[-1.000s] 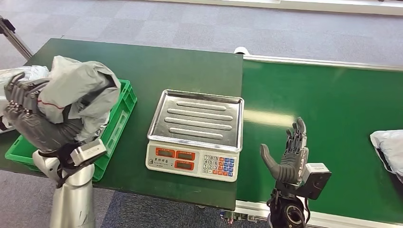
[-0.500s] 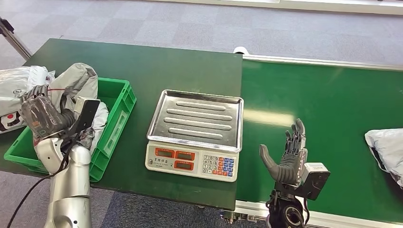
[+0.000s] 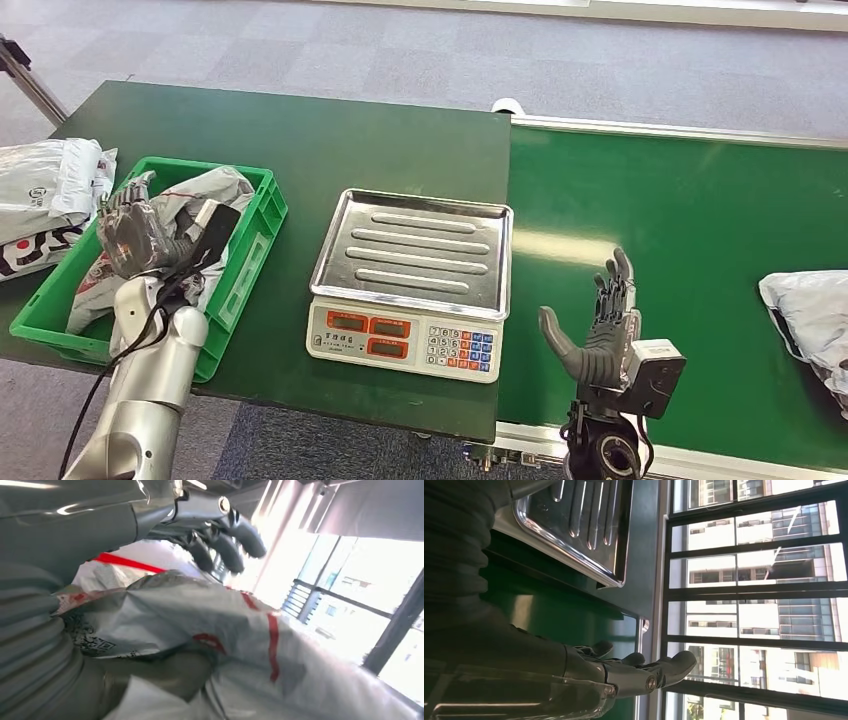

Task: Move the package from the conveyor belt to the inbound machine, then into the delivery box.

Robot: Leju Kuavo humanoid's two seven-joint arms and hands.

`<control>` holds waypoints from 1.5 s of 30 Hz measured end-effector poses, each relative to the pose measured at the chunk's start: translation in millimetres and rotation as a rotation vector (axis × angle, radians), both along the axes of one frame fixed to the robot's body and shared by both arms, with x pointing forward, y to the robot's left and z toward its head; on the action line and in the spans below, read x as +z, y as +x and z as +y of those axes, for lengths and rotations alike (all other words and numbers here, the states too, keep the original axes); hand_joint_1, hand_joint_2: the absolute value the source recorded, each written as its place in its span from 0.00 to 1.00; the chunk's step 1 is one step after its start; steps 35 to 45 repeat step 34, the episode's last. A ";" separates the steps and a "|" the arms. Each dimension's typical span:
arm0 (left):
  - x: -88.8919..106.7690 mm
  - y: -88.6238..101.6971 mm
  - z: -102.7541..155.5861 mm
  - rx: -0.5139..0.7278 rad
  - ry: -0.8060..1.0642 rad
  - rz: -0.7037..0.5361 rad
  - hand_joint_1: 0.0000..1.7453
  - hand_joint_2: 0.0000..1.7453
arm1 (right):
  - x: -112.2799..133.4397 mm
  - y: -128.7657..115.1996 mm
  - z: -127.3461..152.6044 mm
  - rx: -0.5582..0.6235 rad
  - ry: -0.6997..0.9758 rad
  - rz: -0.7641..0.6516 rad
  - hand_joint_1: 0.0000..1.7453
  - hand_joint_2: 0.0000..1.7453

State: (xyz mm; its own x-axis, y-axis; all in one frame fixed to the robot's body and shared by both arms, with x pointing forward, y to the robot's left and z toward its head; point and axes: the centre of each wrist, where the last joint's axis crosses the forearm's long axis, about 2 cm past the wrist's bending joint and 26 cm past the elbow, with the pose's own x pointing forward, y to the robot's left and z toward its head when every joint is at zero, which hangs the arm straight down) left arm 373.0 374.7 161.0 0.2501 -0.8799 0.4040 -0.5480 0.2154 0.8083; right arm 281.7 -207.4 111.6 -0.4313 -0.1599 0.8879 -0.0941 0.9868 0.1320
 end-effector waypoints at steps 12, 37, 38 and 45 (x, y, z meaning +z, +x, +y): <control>7.5 -11.9 -33.6 -0.381 -0.103 -0.489 0.00 1.00 | -0.7 -1.4 1.8 0.009 0.007 0.001 0.00 1.00; 33.1 -70.0 -97.1 -0.491 -0.410 -0.884 0.00 1.00 | 1.0 2.5 2.7 0.018 0.007 -0.016 0.00 1.00; 33.1 -70.0 -97.1 -0.491 -0.410 -0.884 0.00 1.00 | 1.0 2.5 2.7 0.018 0.007 -0.016 0.00 1.00; 33.1 -70.0 -97.1 -0.491 -0.410 -0.884 0.00 1.00 | 1.0 2.5 2.7 0.018 0.007 -0.016 0.00 1.00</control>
